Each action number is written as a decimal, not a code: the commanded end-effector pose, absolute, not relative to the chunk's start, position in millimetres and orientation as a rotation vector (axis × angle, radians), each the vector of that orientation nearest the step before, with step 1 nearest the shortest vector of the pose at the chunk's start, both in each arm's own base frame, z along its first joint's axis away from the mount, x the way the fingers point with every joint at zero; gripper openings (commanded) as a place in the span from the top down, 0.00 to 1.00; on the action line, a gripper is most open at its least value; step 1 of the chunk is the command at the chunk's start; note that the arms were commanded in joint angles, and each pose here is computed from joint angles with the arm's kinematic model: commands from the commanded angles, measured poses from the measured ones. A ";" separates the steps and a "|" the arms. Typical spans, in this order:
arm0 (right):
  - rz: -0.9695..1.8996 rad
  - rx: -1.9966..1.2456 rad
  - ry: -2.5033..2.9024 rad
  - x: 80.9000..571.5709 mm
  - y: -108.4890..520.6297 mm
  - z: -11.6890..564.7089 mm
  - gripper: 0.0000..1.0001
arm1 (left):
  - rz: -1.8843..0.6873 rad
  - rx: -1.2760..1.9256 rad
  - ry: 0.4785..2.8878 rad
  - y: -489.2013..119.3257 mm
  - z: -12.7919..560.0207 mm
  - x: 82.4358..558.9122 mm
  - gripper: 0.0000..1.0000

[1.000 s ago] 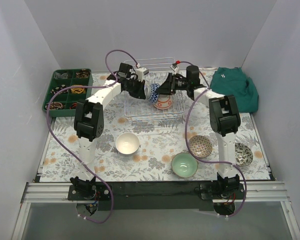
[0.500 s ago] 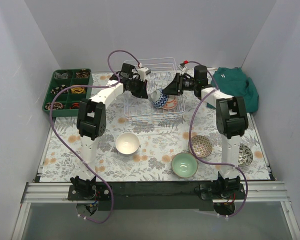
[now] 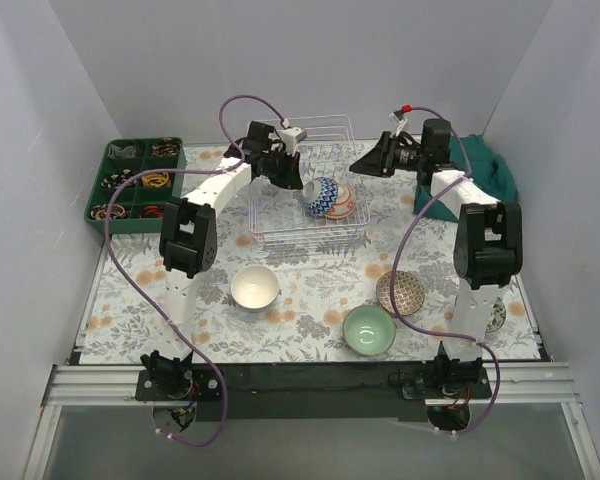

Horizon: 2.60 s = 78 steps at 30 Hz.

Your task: Load the bowls into the dish rack

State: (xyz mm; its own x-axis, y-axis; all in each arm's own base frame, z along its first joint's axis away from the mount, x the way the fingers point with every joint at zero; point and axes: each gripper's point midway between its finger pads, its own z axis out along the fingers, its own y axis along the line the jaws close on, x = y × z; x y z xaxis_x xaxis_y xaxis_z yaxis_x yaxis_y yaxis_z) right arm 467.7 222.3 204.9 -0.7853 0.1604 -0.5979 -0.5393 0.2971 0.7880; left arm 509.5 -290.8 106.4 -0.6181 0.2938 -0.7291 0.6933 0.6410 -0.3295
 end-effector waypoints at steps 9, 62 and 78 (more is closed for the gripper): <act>1.414 -0.308 1.965 453.6 183.5 217.2 0.52 | -0.879 0.825 2.098 -338.3 131.4 513.6 1.00; 0.101 -0.827 2.682 217.1 -9.2 107.4 0.48 | -0.323 0.731 2.120 -226.7 206.2 432.3 0.15; 0.179 -0.388 2.929 185.7 -24.4 83.9 0.50 | -0.251 0.803 2.119 -236.2 206.9 476.1 0.15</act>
State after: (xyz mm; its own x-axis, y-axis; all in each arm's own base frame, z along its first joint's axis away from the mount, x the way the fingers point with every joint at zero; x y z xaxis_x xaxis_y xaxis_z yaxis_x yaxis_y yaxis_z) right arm 201.7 -22.4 87.9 -0.9154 -0.3145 -0.2513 -0.3397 0.9384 0.0628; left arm 466.1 -242.1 187.7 -0.4868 0.4314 -0.7595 0.6278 0.7774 0.0391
